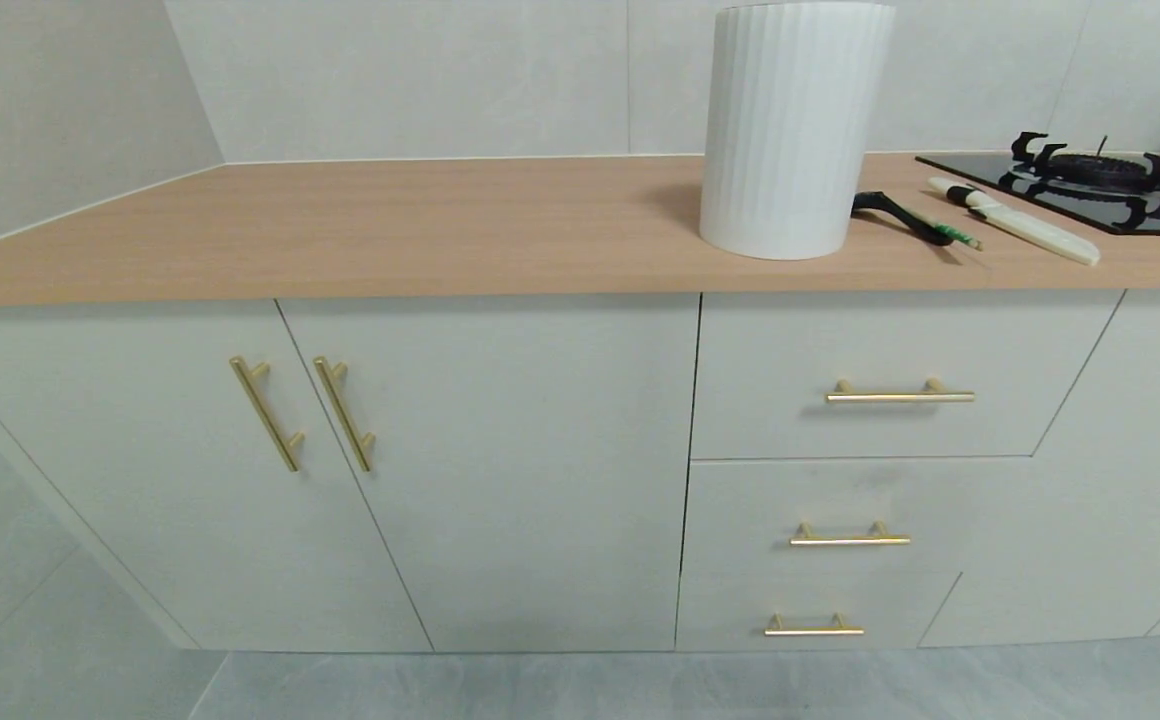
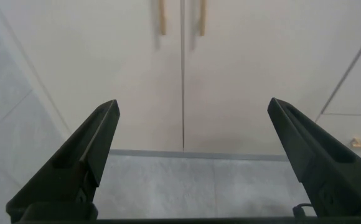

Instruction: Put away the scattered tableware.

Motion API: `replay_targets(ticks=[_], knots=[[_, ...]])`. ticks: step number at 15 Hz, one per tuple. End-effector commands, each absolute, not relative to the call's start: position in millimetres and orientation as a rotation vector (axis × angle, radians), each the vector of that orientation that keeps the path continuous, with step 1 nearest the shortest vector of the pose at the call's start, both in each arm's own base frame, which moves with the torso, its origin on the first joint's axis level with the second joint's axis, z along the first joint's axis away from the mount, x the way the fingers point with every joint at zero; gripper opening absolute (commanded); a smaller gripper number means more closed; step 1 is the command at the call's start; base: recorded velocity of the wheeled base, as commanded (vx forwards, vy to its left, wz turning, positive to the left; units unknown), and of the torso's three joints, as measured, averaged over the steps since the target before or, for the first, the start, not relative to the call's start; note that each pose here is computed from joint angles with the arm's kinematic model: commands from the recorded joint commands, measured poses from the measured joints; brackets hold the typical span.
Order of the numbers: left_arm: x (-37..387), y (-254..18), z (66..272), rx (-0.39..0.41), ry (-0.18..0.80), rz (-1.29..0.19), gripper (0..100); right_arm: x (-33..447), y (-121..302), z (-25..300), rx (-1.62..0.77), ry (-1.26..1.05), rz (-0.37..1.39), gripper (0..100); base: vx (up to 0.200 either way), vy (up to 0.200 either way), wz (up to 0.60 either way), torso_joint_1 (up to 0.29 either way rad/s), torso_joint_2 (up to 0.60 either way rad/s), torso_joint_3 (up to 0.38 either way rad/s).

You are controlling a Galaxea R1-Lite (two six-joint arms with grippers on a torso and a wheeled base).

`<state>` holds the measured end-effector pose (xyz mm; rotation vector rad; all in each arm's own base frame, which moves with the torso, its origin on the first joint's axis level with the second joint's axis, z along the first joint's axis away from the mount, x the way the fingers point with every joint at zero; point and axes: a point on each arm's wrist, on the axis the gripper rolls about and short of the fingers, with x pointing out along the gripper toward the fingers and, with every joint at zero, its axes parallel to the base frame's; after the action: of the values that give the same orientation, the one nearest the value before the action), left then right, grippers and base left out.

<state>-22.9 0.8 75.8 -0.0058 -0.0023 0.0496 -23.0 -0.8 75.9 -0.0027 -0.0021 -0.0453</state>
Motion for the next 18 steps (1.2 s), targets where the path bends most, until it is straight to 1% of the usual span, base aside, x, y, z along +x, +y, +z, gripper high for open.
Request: replay_targets(ticks=[1, 12, 14, 15, 18], knots=[[-22.8, 0.8, 75.8, -0.006, -0.003, 0.051, 100, -22.9, -0.9, 75.9, -0.003, -0.001, -0.044, 100, 0.0, 0.0, 0.0, 0.0, 0.0, 0.0], [-22.8, 0.8, 75.8, -0.006, -0.003, 0.051, 100, -22.9, -0.9, 76.5, -0.009, -0.007, -0.048, 100, 0.0, 0.0, 0.0, 0.0, 0.0, 0.0], [-22.8, 0.8, 75.8, -0.006, -0.003, 0.051, 100, -26.4, -1.0, 91.5, -0.004, -0.089, -0.049, 100, 0.0, 0.0, 0.0, 0.0, 0.0, 0.0], [-22.8, 0.8, 75.6, -0.006, -0.002, 0.051, 100, -34.2, -1.3, 128.2, 0.016, -0.173, -0.02, 100, 0.0, 0.0, 0.0, 0.0, 0.0, 0.0], [-22.8, 0.8, 75.8, -0.006, -0.003, 0.051, 100, -13.7, 0.2, 137.0, -0.002, -0.008, 0.051, 100, 0.0, 0.0, 0.0, 0.0, 0.0, 0.0]])
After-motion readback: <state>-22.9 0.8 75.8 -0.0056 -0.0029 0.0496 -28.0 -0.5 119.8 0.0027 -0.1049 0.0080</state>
